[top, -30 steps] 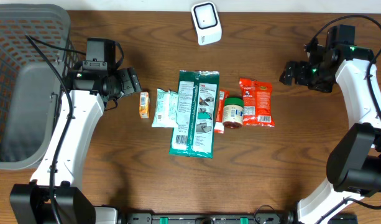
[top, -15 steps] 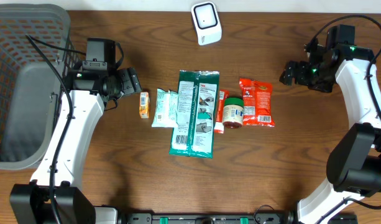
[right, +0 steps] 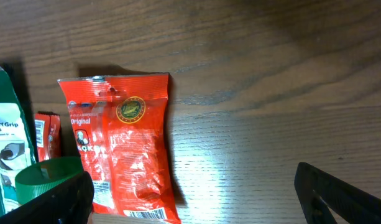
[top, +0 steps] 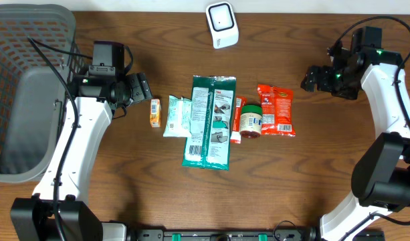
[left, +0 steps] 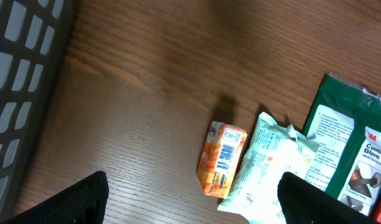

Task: Scan the item barcode
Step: 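Release the Kleenex pack and hold the left gripper above it, then move the right gripper over the green-lidded jar and descend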

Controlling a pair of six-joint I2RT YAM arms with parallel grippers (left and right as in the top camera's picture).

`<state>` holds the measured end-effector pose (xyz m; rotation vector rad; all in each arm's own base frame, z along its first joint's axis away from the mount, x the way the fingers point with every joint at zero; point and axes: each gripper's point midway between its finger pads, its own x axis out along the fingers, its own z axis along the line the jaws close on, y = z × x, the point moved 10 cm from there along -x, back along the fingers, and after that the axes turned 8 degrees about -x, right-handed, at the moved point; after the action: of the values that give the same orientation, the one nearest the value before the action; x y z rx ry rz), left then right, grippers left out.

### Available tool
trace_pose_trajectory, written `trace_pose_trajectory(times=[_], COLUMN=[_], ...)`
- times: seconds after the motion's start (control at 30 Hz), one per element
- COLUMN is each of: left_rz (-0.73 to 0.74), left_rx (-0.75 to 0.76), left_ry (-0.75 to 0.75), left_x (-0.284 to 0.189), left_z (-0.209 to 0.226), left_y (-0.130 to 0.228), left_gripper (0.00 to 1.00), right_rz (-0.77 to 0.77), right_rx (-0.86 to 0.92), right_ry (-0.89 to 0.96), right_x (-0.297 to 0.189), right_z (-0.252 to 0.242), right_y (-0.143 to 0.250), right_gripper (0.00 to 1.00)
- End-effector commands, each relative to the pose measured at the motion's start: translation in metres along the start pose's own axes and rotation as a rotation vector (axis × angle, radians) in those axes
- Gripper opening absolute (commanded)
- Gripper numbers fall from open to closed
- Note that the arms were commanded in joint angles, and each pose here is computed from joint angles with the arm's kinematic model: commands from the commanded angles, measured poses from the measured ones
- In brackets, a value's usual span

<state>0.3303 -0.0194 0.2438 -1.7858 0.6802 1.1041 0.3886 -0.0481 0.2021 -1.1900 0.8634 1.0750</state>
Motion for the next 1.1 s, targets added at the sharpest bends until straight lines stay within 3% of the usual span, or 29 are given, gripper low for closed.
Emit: trace_pose_trajectory(times=[0.0,0.37,0.67,0.9,0.93,1.03,1.07], left_rz=[-0.018,-0.018,-0.018,-0.018,-0.018,-0.018,-0.018], left_rx=[-0.005,-0.005,-0.005,-0.005,-0.005,-0.005,-0.005], left_ry=[0.002,0.002,0.002,0.002,0.002,0.002,0.002], left_x=[-0.005,-0.005,-0.005,-0.005,-0.005,-0.005,-0.005], left_z=[-0.001,-0.001,-0.001,-0.001,-0.001,-0.001,-0.001], left_y=[-0.004,-0.004,-0.004,-0.004,-0.004,-0.005,-0.004], left_gripper=[0.87,0.87,0.87,0.87,0.87,0.87,0.87], right_rz=[-0.017,-0.092,-0.169,-0.398,-0.404,-0.389,-0.374], right_rx=[-0.004,-0.015,-0.115,-0.241,-0.219,-0.184,-0.164], right_ry=[-0.002,-0.028,-0.300,-0.654,-0.685,-0.657,-0.623], right_x=[-0.006,-0.006,-0.019,-0.092,-0.099,-0.111,-0.114], right_z=[0.000,0.001,0.023,0.062,0.066,0.080,0.087], right_y=[0.000,-0.011,-0.015,-0.015,-0.014,-0.009,-0.006], right_gripper=[0.99,0.99,0.99,0.99,0.95,0.71,0.69])
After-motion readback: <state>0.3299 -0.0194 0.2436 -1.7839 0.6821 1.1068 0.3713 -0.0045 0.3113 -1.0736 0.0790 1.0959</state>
